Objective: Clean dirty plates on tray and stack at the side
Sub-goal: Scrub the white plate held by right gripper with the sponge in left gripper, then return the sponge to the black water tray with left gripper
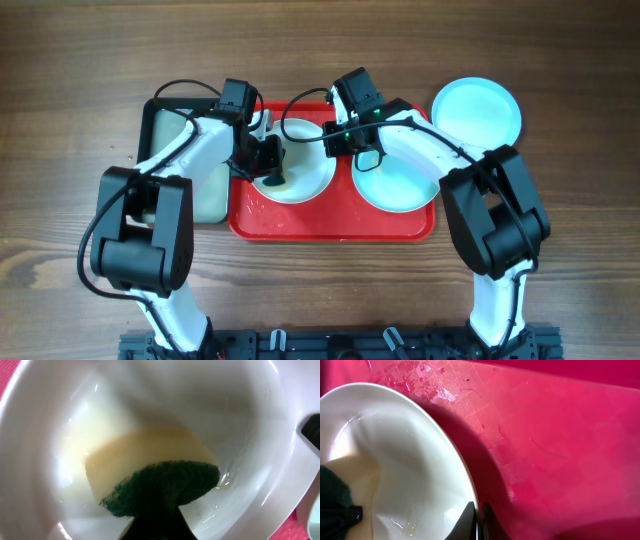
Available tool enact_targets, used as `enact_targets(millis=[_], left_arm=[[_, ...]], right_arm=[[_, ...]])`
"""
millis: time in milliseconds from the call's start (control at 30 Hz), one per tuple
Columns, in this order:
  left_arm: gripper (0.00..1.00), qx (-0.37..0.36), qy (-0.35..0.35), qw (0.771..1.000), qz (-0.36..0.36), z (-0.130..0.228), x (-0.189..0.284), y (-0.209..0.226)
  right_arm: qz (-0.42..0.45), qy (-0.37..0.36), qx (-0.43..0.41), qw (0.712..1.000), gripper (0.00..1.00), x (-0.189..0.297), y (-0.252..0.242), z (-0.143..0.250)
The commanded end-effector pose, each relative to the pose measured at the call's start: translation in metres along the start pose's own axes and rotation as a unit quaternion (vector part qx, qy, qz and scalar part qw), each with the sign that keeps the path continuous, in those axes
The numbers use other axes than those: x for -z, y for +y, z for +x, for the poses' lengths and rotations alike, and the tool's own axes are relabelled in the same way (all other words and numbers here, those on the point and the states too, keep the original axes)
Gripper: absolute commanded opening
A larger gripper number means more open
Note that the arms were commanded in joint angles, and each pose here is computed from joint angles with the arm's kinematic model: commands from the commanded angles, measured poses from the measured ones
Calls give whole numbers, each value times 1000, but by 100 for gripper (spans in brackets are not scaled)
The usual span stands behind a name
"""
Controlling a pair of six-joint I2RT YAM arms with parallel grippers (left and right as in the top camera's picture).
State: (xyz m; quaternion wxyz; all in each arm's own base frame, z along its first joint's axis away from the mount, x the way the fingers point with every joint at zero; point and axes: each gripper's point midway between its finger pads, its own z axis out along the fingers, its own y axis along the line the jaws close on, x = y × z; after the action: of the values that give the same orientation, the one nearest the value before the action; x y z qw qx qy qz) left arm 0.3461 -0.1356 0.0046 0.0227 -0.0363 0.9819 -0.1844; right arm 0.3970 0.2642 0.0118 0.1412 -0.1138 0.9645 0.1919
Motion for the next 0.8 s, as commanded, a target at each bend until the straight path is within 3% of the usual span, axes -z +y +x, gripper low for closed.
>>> enact_targets(millis=[0,133,300,600,767], left_arm=[[4,44,56,997,3,30,-23,0],[4,38,58,998,-7,35,-28,-10],[4,16,35,996,-85,40,-36,-9],[4,20,-28,999,-41,26,-50,-61],[4,9,-77,997,-27,-5,-24,-64]], right_arm=[[-18,25,-15,999,4,-10,5,14],[-18,25,-15,999,4,-10,5,15],[-18,25,-15,999,4,-10,5,15],[-29,29,-17,999,4,-10,9,16],[-29,29,-17,999,4,-10,9,16]])
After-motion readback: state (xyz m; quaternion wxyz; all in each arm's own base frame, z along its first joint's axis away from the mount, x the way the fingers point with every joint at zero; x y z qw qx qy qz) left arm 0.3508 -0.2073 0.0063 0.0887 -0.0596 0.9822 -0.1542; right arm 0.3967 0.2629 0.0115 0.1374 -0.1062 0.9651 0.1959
